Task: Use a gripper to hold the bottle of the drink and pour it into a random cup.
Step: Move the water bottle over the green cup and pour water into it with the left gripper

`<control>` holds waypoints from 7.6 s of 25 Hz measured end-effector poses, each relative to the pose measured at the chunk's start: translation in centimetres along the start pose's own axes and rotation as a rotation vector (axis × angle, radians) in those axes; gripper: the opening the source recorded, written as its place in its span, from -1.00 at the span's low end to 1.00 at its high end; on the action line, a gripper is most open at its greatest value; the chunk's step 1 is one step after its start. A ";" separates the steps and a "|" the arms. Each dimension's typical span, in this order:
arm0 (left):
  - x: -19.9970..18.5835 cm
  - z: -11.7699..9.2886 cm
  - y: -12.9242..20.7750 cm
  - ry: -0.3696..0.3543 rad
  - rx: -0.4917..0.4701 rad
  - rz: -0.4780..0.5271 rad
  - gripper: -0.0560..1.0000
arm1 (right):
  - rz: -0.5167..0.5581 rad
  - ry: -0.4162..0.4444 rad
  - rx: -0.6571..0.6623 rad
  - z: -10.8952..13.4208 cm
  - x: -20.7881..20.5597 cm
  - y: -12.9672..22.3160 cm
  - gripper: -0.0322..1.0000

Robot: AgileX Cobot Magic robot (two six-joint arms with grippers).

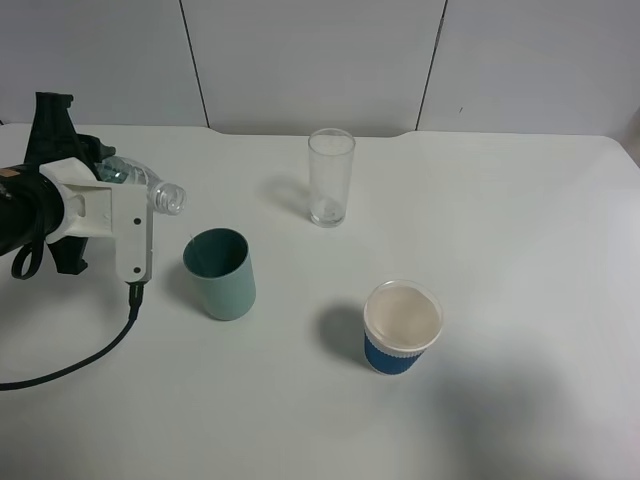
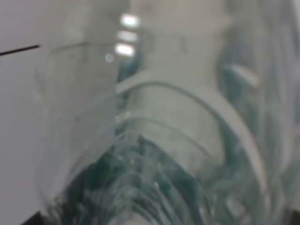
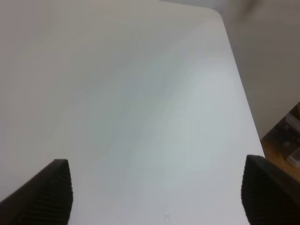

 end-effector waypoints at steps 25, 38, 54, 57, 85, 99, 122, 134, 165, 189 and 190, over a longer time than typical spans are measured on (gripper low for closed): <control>0.0 0.1 -0.1 -0.008 0.020 -0.008 0.04 | 0.000 0.000 0.000 0.0 0.0 0.0 0.50; 0.0 0.2 -0.2 -0.022 0.077 -0.019 0.04 | 0.000 0.000 0.000 0.0 0.0 0.0 0.50; 0.0 0.3 -0.2 -0.028 0.102 -0.019 0.04 | 0.000 0.000 0.000 0.0 0.0 0.0 0.50; 0.0 0.3 -0.2 -0.028 0.102 -0.019 0.04 | 0.000 0.000 0.000 0.0 0.0 0.0 0.50; 0.0 0.6 0.0 -0.052 0.146 0.000 0.04 | 0.000 0.000 0.000 0.0 0.0 0.0 0.50; 0.0 0.6 -0.1 -0.055 0.150 -0.002 0.04 | 0.000 0.000 0.000 0.0 0.0 0.0 0.50; 0.0 0.7 -0.1 -0.064 0.160 0.000 0.04 | 0.000 0.000 0.000 0.0 0.0 0.0 0.50; 0.0 0.8 -0.1 -0.069 0.214 -0.002 0.04 | 0.000 0.000 0.000 0.0 0.0 0.0 0.50; 0.0 0.9 -0.3 -0.082 0.252 -0.014 0.04 | 0.000 0.000 0.000 0.0 0.0 0.0 0.50; 0.0 0.8 -0.3 -0.073 0.254 -0.015 0.04 | 0.000 0.000 0.000 0.0 0.0 0.0 0.50; 0.0 0.9 -0.3 -0.075 0.256 -0.016 0.04 | 0.000 0.000 0.000 0.0 0.0 0.0 0.50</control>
Point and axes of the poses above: a point on each arm's last joint axis where the gripper is mounted, x pointing out along that axis toward the gripper, z along the wrist's bending axis when the last joint is at zero, y = z × x, the point moved 2 cm from there along x, pointing out along that axis toward the gripper
